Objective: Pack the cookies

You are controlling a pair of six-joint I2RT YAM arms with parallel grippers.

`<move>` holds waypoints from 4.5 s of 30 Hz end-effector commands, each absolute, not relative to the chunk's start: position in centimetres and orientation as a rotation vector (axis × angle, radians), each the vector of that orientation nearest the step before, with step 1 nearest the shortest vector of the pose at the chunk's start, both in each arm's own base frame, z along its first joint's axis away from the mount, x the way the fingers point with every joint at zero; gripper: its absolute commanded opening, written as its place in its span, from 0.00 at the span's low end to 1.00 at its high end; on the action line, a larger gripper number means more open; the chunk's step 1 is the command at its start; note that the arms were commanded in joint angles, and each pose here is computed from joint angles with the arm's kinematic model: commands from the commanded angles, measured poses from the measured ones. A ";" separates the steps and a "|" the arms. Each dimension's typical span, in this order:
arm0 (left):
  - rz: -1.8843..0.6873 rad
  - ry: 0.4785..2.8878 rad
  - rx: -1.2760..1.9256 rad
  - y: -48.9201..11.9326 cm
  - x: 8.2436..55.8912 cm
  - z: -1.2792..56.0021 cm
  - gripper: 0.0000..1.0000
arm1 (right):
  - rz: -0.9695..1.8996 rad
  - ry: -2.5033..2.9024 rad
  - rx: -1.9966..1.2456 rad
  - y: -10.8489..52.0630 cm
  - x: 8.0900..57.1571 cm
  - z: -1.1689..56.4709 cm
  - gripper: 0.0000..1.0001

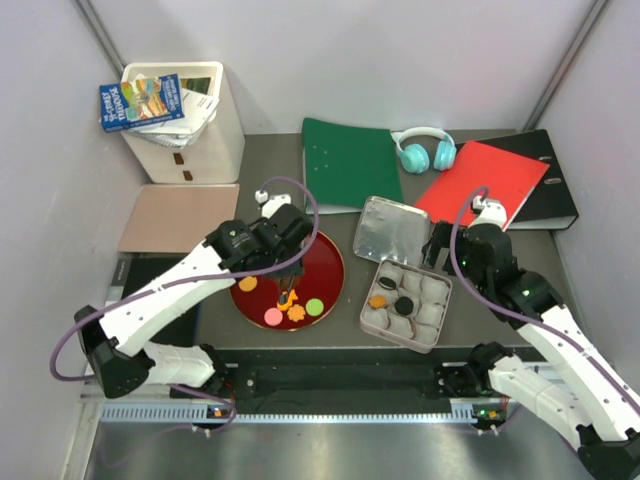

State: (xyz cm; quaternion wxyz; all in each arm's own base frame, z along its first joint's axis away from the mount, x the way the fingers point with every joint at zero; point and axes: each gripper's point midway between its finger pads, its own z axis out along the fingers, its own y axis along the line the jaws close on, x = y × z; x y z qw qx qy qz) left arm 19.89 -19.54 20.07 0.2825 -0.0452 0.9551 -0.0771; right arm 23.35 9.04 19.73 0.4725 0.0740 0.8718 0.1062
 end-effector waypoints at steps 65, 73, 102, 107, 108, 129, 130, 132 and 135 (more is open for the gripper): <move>-0.711 2.440 0.997 -45.6 17.2 19.6 0.40 | 0.141 1.991 0.299 4.6 22.5 25.9 0.99; -0.688 2.430 0.986 -45.3 17.5 19.8 0.56 | 0.146 1.989 0.301 4.7 22.7 25.9 0.99; 0.080 2.321 -0.284 -11.8 24.8 23.4 0.33 | 0.221 2.002 0.253 7.0 23.8 24.9 0.99; 0.253 2.308 -0.556 -4.5 26.2 21.4 0.35 | 0.259 2.033 0.240 7.9 23.7 23.7 0.99; 0.286 2.306 -0.637 -2.8 26.5 20.8 0.36 | 0.270 2.040 0.243 8.0 23.7 23.5 0.99; 0.572 2.276 -1.183 12.8 36.6 11.3 0.47 | 0.278 2.073 0.226 8.2 23.0 21.5 0.99; 0.572 2.290 -1.193 13.1 36.5 10.8 0.53 | 0.276 2.072 0.226 8.1 23.1 21.4 0.99; 0.591 2.293 -1.195 13.8 36.3 10.7 0.63 | 0.273 2.080 0.219 8.3 23.2 21.2 0.99; 0.546 2.295 -1.185 13.4 36.5 11.2 0.84 | 0.276 2.086 0.208 8.6 23.3 21.1 0.99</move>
